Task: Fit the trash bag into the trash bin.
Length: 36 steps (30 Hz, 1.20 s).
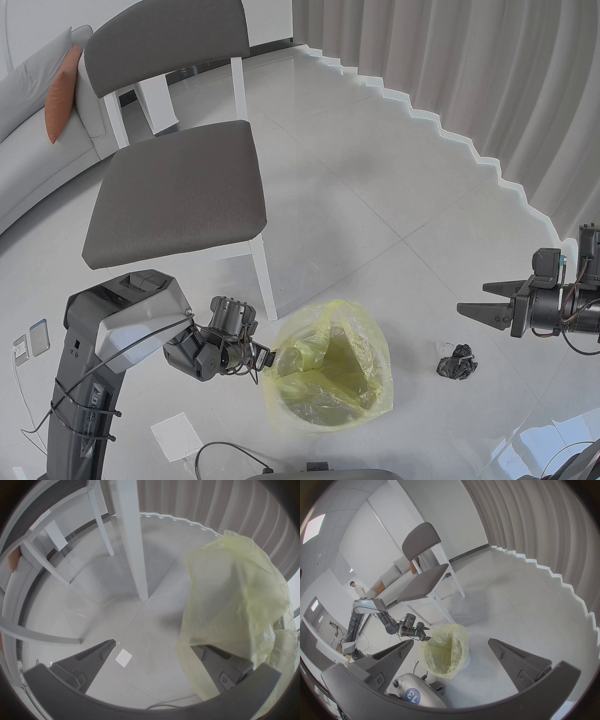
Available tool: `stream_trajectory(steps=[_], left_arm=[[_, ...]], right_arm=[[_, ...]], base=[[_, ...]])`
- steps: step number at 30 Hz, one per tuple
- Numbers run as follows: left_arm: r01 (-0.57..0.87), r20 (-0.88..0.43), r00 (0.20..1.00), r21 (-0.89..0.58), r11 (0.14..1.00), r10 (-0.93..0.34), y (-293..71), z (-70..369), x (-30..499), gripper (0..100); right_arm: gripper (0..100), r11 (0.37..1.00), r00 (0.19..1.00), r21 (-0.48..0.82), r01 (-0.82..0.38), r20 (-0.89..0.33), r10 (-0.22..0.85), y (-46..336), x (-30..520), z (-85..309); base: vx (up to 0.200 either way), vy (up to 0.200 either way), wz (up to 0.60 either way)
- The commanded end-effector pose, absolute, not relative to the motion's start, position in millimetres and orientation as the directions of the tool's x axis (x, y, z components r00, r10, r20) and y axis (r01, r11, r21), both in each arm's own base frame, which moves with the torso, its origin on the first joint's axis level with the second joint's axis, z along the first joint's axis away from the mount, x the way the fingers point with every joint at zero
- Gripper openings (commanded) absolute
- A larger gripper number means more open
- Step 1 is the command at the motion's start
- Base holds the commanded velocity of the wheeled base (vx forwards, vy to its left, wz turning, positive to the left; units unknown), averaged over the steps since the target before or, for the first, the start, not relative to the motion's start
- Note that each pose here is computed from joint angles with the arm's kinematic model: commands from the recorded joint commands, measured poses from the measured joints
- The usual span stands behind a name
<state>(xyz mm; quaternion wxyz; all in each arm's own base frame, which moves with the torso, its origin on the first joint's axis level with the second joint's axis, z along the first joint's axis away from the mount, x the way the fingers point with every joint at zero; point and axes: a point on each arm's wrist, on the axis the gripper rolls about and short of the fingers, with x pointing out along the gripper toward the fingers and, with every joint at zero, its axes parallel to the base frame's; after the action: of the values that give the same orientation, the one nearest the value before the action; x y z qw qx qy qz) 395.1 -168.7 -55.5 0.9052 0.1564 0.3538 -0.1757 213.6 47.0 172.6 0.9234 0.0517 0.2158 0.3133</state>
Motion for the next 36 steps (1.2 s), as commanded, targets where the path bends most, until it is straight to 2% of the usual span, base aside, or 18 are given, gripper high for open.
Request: stream_trajectory(steps=[1, 6, 11, 15, 17, 21, 25, 29, 36], left_arm=[[0.416, -0.699, 0.685, 0.145, 0.898, -0.205, -166, -52, 391, 100], [0.377, -0.65, 0.724, 0.091, 0.922, -0.231, -159, -24, 374, 100], [0.391, -0.598, 0.745, 0.034, 0.92, -0.295, -150, 1, 355, 100], [0.412, -0.564, 0.738, -0.059, 0.909, -0.371, -142, 22, 334, 100], [0.408, -0.561, 0.739, -0.067, 0.911, -0.372, -140, 23, 333, 100], [0.393, -0.524, 0.761, -0.099, 0.914, -0.384, -137, 26, 324, 100], [0.39, -0.475, 0.788, -0.108, 0.915, -0.392, -135, 21, 316, 100], [0.378, -0.491, 0.785, -0.106, 0.92, -0.379, -130, 12, 315, 100], [0.363, -0.529, 0.789, -0.008, 0.932, -0.312, -112, 1, 325, 100]], right_arm=[[100, 0.798, 0.708, 0.233, -0.556, -0.37, 0.602, 47, 215, 171], [100, 0.798, 0.706, 0.236, -0.554, -0.376, 0.601, 48, 216, 170], [100, 0.778, 0.67, 0.255, -0.575, -0.399, 0.626, 58, 217, 163], [100, 0.741, 0.629, 0.29, -0.606, -0.394, 0.67, 82, 237, 170], [100, 0.734, 0.62, 0.297, -0.611, -0.397, 0.677, 87, 242, 169], [100, 0.732, 0.603, 0.291, -0.616, -0.423, 0.676, 117, 288, 158], [100, 0.734, 0.566, 0.306, -0.606, -0.483, 0.669, 138, 329, 136], [100, 0.739, 0.532, 0.315, -0.595, -0.535, 0.656, 147, 348, 116], [100, 0.769, 0.526, 0.195, -0.609, -0.626, 0.575, 161, 370, 71]], base=[[0.0, 0.0, 0.0], [0.0, 0.0, 0.0], [0.0, 0.0, 0.0], [0.0, 0.0, 0.0], [0.0, 0.0, 0.0], [0.0, 0.0, 0.0], [0.0, 0.0, 0.0], [0.0, 0.0, 0.0], [0.0, 0.0, 0.0]])
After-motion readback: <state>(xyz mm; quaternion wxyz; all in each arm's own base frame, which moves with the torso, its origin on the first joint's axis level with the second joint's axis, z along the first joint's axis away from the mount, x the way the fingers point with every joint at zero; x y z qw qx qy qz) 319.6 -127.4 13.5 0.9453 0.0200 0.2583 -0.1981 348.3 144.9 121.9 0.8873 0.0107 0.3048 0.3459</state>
